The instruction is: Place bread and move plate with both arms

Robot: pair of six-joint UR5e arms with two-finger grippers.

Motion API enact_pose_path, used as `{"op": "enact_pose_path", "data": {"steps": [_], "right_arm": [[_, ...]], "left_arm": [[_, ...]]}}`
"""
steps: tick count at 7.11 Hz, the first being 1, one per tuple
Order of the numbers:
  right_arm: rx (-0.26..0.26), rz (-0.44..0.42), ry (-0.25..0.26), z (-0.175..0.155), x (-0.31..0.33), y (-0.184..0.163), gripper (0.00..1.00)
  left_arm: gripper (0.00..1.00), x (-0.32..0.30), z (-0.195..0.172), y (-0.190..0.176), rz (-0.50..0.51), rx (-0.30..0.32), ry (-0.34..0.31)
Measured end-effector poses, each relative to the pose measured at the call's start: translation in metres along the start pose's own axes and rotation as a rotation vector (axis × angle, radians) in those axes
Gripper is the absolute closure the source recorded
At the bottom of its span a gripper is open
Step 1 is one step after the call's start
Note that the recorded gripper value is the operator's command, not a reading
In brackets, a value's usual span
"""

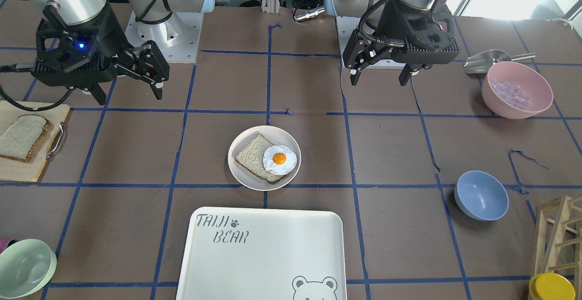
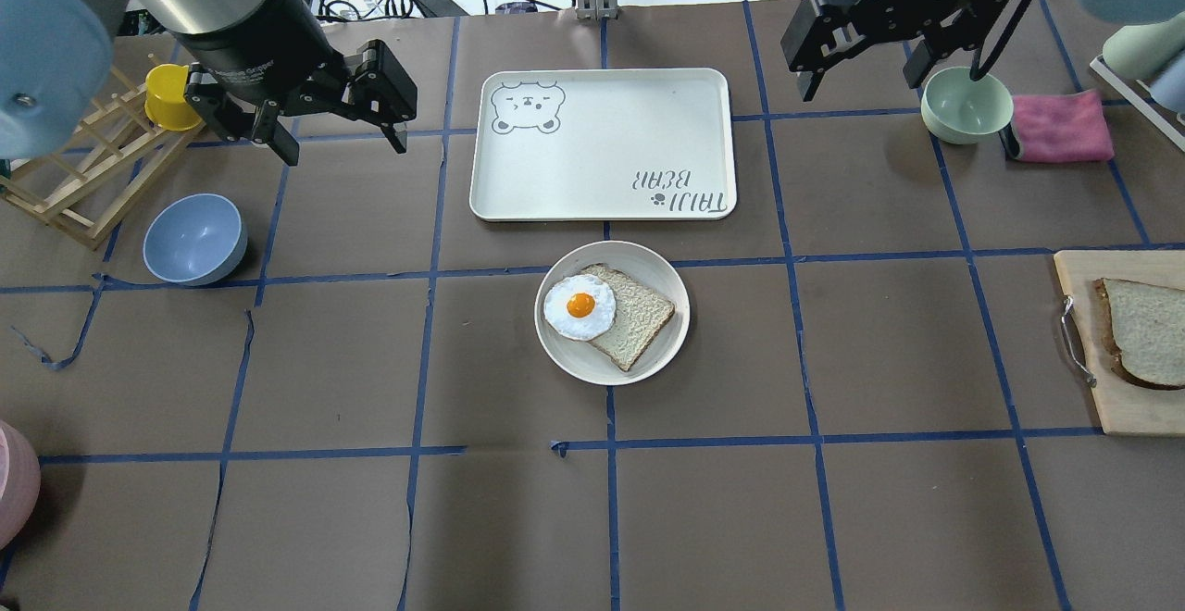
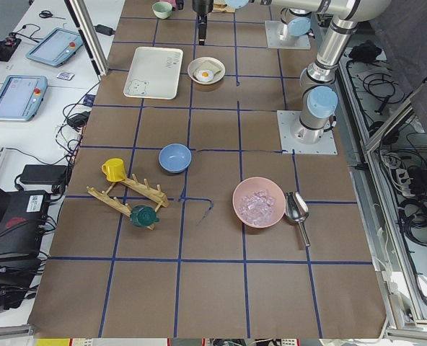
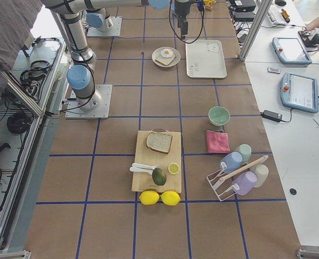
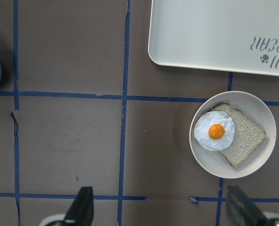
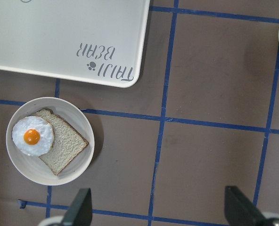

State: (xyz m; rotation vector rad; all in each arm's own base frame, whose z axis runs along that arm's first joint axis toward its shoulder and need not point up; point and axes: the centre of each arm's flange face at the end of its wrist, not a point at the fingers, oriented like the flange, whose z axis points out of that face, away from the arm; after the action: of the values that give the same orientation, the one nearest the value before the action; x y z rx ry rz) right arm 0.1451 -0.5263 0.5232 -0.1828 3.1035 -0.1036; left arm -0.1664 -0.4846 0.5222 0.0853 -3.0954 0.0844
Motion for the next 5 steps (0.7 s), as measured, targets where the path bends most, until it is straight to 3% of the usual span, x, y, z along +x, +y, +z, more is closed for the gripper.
{"op": "enact_pose_path", "data": {"steps": [5], "right_arm": [[-0.028,0.029,0.001,0.014,0.017,0.001,0.00]], "left_arm": [[0.00,-0.001,0.000,0.000,-0.001,0.001,0.000]]}}
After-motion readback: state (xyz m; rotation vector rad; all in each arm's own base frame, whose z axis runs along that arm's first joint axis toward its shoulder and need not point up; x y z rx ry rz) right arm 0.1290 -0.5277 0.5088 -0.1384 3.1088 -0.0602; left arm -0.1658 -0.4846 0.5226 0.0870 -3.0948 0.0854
